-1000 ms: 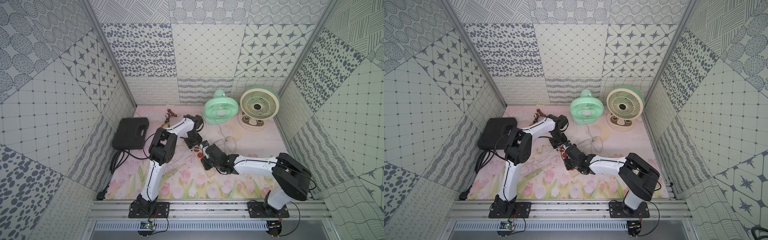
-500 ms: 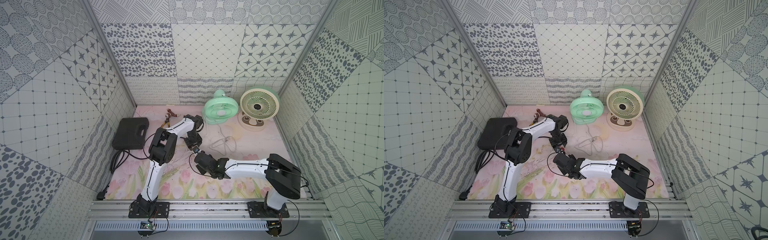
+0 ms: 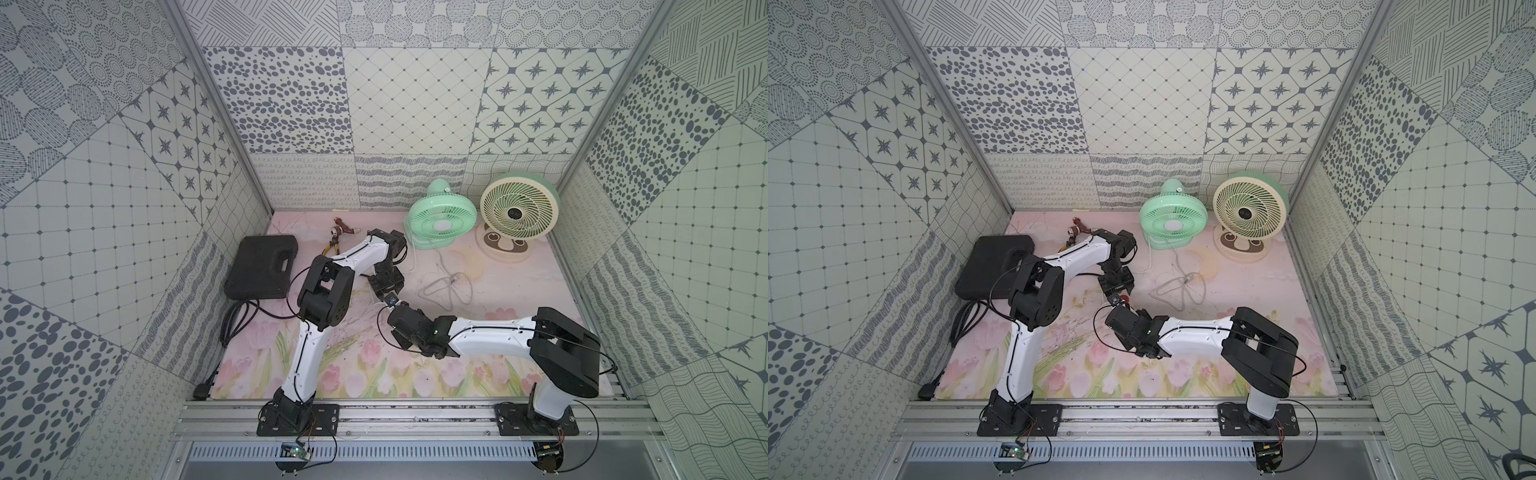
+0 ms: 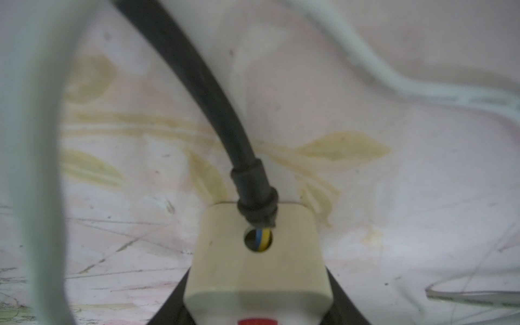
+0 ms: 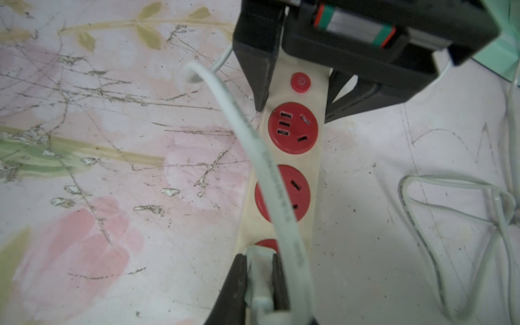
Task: Unplug the desk fan from the power strip
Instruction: Remove the plug from the socket.
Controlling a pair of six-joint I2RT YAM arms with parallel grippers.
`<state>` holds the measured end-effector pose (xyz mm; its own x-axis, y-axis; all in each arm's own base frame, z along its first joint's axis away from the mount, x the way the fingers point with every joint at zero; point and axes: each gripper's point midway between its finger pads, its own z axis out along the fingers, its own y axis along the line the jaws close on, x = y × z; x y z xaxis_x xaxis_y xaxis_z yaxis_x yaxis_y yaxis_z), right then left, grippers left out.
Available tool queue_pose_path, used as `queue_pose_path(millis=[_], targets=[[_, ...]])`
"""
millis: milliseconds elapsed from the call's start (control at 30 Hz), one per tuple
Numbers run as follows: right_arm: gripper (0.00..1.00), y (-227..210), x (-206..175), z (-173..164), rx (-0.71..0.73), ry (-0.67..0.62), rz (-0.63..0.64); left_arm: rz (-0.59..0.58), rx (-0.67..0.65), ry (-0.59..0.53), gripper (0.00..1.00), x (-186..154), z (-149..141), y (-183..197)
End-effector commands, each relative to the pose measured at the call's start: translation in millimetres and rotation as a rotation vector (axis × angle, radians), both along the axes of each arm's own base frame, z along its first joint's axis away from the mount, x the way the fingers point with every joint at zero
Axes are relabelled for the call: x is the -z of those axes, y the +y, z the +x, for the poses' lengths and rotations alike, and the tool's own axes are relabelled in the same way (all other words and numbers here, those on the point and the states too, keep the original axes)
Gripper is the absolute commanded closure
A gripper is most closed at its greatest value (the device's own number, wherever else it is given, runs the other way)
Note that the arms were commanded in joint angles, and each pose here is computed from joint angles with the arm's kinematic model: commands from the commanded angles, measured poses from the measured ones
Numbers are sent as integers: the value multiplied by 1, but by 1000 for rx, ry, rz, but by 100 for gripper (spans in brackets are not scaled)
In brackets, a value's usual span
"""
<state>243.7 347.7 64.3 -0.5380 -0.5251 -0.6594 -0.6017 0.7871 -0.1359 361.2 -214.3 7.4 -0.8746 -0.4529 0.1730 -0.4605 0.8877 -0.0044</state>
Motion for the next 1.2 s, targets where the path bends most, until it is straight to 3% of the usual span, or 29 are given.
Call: queue_pose_path(millis=[0,233,433,733,1167], targets=[[100,17,-30,10,25,26,202,246,18,243,100,19,-58,50],[100,1,-35,20,111,183,440,244,16,241,100,18,-58,50],[100,-7,-36,25,144,204,480,245,19,241,100,19,-58,50],[100,-4,-33,24,127,174,422,244,20,241,100,19,-57,50],[100,27,-35,-1,-58,-42,156,246,18,243,100,19,-58,50]])
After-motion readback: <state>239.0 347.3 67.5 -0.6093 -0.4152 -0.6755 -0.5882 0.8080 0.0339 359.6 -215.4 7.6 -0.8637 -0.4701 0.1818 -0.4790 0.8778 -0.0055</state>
